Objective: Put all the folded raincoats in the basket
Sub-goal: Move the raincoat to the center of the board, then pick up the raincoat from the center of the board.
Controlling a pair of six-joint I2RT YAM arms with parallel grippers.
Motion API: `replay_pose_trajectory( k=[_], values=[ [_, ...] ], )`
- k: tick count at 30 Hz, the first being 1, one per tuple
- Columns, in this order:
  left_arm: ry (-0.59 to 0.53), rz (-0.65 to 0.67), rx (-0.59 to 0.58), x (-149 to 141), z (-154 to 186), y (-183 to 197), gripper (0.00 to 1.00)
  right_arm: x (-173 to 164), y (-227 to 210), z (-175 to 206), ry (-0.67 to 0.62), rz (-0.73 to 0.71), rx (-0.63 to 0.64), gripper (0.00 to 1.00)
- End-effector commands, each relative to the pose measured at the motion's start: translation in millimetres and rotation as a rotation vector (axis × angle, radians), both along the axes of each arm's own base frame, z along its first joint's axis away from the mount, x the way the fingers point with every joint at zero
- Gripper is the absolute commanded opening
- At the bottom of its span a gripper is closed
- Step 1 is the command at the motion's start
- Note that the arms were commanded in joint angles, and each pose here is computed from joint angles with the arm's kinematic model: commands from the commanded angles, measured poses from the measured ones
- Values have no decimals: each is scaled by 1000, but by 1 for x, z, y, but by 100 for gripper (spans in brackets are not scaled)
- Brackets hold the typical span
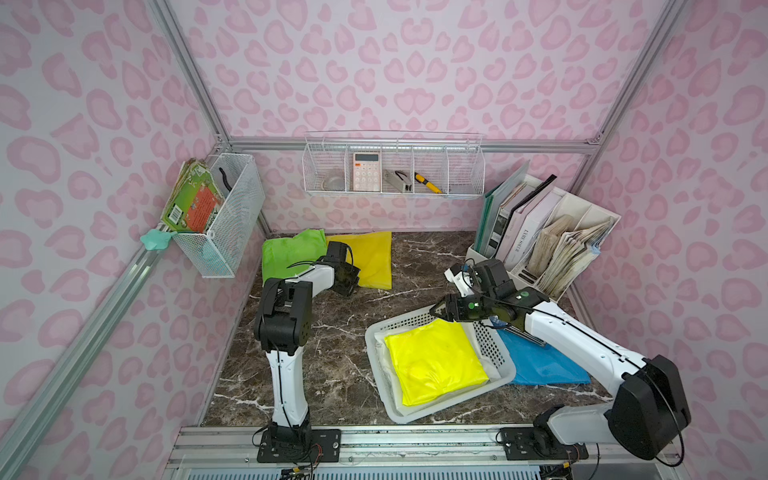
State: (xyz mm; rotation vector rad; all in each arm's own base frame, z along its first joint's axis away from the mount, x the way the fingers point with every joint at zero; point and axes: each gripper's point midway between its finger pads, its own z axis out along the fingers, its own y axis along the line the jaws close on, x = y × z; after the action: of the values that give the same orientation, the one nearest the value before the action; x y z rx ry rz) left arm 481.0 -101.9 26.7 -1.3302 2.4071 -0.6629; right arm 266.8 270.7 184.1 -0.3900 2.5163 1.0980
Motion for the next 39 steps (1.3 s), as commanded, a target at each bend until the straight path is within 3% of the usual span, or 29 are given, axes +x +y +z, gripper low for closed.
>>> replay_pose_trajectory(
  k=[1,5,7,11,14,19,27,32,39],
  values=[
    [64,30,-4,-44,5,-11,0,4,6,10,-29,15,31,56],
    [65,-7,2,-92,18,-37,0,13,11,8,-25,18,26,57],
    [76,-30,10,-110,19,-46,12,22,17,7,-29,19,30,59],
    [104,-108,-3,-128,28,-54,47,55,28,-9,-14,-7,-13,65],
    [109,-164,41,-140,42,-48,53,82,34,-27,21,-32,-56,68],
    [53,-236,116,-142,78,-26,57,128,48,-54,18,-33,-118,71],
    [24,-312,78,-143,101,14,57,182,50,-118,107,-67,-186,71],
    [35,-312,95,-149,108,34,64,191,62,-146,166,-34,-147,68],
    [31,-263,57,-160,108,58,64,183,83,-174,216,9,-134,60]
  ],
)
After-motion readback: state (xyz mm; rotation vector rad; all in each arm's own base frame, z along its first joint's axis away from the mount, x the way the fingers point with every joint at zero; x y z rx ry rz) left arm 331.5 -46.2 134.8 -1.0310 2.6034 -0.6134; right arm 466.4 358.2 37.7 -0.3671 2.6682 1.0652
